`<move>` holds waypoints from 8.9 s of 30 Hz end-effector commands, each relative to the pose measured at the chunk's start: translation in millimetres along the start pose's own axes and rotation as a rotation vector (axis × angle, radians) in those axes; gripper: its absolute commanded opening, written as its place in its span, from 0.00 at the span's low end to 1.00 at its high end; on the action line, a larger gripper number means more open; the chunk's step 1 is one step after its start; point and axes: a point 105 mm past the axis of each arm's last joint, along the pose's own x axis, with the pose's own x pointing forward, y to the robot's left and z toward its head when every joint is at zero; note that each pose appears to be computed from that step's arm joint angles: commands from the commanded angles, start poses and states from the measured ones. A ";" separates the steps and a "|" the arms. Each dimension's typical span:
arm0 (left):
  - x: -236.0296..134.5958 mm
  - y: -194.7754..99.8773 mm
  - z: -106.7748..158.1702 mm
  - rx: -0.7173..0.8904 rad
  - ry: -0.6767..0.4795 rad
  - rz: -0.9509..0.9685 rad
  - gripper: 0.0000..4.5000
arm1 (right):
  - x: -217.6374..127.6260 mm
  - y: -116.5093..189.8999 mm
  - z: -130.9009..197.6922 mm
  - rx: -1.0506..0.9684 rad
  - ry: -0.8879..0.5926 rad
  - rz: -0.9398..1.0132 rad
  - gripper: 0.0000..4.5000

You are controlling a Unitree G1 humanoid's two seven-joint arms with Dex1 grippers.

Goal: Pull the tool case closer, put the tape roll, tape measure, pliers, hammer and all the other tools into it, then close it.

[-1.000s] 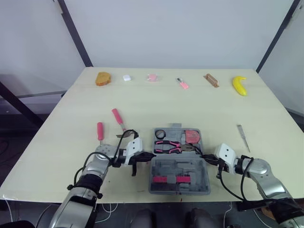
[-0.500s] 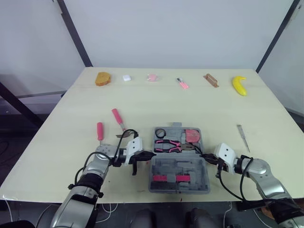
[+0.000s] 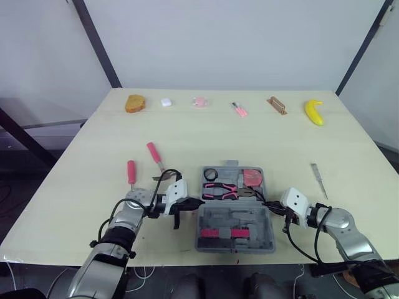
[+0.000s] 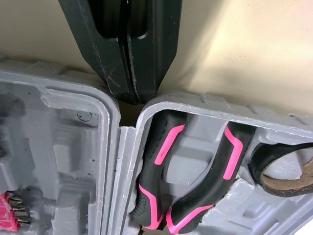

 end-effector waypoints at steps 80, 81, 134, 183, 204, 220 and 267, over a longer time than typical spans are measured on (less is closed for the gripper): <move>2.7 -4.4 -0.7 0.022 0.004 -0.010 0.00 | 13.5 13.5 20.7 -0.041 -0.079 0.023 0.01; 2.0 -5.1 -0.8 0.022 0.004 -0.013 0.00 | 13.4 15.1 20.9 -0.039 -0.081 0.023 0.01; -0.7 -2.9 -1.1 0.009 0.013 0.025 0.00 | 22.7 -1.0 34.1 -0.082 -0.161 -0.077 0.01; -0.1 -1.1 -2.8 0.011 0.018 0.012 0.00 | 23.6 17.0 21.1 -0.017 -0.083 0.024 0.01; -38.1 7.3 3.7 0.008 -0.063 0.149 0.00 | -25.5 -18.7 10.8 0.046 -0.097 -0.145 0.01; -179.4 8.6 -6.0 -0.285 -0.362 0.864 0.06 | -145.2 -40.2 -24.8 0.305 -0.199 -0.634 0.00; -154.7 -14.7 37.4 -0.103 -0.257 0.457 1.00 | -124.8 -95.2 -40.1 0.477 -0.064 -0.752 0.99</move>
